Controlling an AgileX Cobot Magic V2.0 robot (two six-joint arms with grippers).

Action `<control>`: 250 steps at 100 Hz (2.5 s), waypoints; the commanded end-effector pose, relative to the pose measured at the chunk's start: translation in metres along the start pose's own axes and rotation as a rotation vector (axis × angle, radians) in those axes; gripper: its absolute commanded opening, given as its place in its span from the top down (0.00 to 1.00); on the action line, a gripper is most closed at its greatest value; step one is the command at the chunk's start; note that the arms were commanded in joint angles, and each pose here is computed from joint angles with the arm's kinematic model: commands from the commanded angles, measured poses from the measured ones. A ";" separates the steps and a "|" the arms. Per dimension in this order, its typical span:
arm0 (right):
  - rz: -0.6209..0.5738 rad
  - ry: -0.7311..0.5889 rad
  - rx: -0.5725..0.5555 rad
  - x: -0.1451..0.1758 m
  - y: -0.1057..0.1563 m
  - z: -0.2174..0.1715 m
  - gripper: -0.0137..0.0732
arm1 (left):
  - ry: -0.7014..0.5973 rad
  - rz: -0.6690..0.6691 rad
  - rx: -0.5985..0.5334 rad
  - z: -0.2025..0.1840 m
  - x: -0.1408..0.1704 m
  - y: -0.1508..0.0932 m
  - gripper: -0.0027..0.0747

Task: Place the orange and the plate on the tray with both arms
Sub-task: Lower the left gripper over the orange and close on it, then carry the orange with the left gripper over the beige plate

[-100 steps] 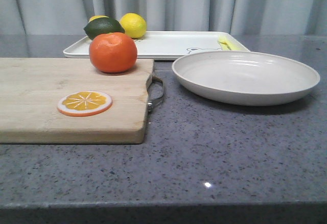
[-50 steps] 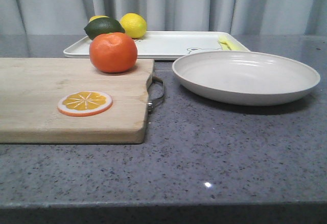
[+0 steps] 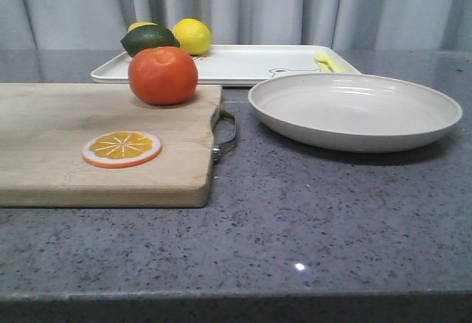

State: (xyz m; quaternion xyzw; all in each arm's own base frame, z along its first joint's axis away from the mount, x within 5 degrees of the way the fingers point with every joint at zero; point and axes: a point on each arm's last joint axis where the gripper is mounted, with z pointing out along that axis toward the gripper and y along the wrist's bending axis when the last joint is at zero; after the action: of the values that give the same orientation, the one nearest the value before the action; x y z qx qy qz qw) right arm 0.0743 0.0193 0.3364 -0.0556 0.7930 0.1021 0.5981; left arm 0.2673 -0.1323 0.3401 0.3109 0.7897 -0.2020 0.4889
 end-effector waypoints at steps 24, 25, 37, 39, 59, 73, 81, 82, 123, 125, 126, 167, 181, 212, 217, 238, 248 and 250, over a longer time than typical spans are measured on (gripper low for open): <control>-0.001 -0.102 0.007 -0.017 0.000 -0.002 0.32 | -0.055 -0.049 -0.035 0.035 -0.017 0.007 0.24; -0.001 -0.102 0.007 -0.017 0.000 -0.002 0.32 | -0.053 -0.049 -0.035 0.035 -0.017 0.007 0.24; -0.001 -0.102 0.007 -0.017 0.000 -0.002 0.32 | -0.039 -0.059 -0.038 0.042 -0.013 0.010 0.24; -0.001 -0.102 0.007 -0.017 0.000 -0.002 0.32 | -0.037 -0.060 -0.038 0.042 -0.013 0.010 0.24; -0.001 -0.102 0.007 -0.017 0.000 -0.002 0.32 | 0.007 -0.076 -0.032 0.057 -0.002 0.013 0.24; -0.001 -0.102 0.007 -0.017 0.000 -0.002 0.32 | 0.039 -0.087 -0.028 0.068 0.006 0.016 0.24; -0.001 -0.102 0.007 -0.017 0.000 -0.002 0.32 | 0.053 -0.092 -0.027 0.072 0.010 0.017 0.24; -0.001 -0.102 0.007 -0.017 0.000 -0.002 0.32 | 0.055 -0.092 -0.026 0.073 0.011 0.017 0.24; -0.001 -0.102 0.007 -0.017 0.000 -0.002 0.32 | 0.091 -0.103 -0.013 0.083 0.019 0.018 0.41; -0.001 -0.102 0.007 -0.017 0.000 -0.002 0.32 | 0.092 -0.103 -0.011 0.083 0.019 0.018 0.43; -0.001 -0.102 0.007 -0.017 0.000 -0.002 0.32 | 0.092 -0.103 -0.011 0.083 0.019 0.018 0.44; -0.001 -0.102 0.007 -0.017 0.000 -0.002 0.32 | 0.054 -0.113 0.056 0.072 0.003 0.006 0.52; -0.001 -0.102 0.007 -0.017 0.000 -0.002 0.32 | 0.015 -0.066 0.126 0.073 -0.017 -0.015 0.52; -0.001 -0.102 0.007 -0.017 0.000 -0.002 0.32 | -0.066 0.030 0.242 0.105 -0.052 -0.075 0.52; -0.001 -0.102 0.007 -0.017 0.000 -0.002 0.32 | -0.058 0.030 0.259 0.116 -0.052 -0.081 0.52; -0.001 -0.102 0.007 -0.017 0.000 -0.002 0.32 | -0.024 0.025 0.299 0.155 -0.047 -0.095 0.52; -0.001 -0.102 0.007 -0.017 0.000 -0.002 0.32 | -0.001 -0.002 0.305 0.167 -0.041 -0.095 0.52; -0.001 -0.102 0.007 -0.017 0.000 -0.002 0.32 | 0.005 -0.006 0.305 0.169 -0.039 -0.095 0.52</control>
State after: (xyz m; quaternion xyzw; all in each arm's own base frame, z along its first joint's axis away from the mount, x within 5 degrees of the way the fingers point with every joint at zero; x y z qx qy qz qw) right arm 0.0743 0.0193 0.3365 -0.0555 0.7925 0.1020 0.5987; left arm 0.3255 -0.3153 0.2726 0.4082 0.7639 -0.2965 0.4023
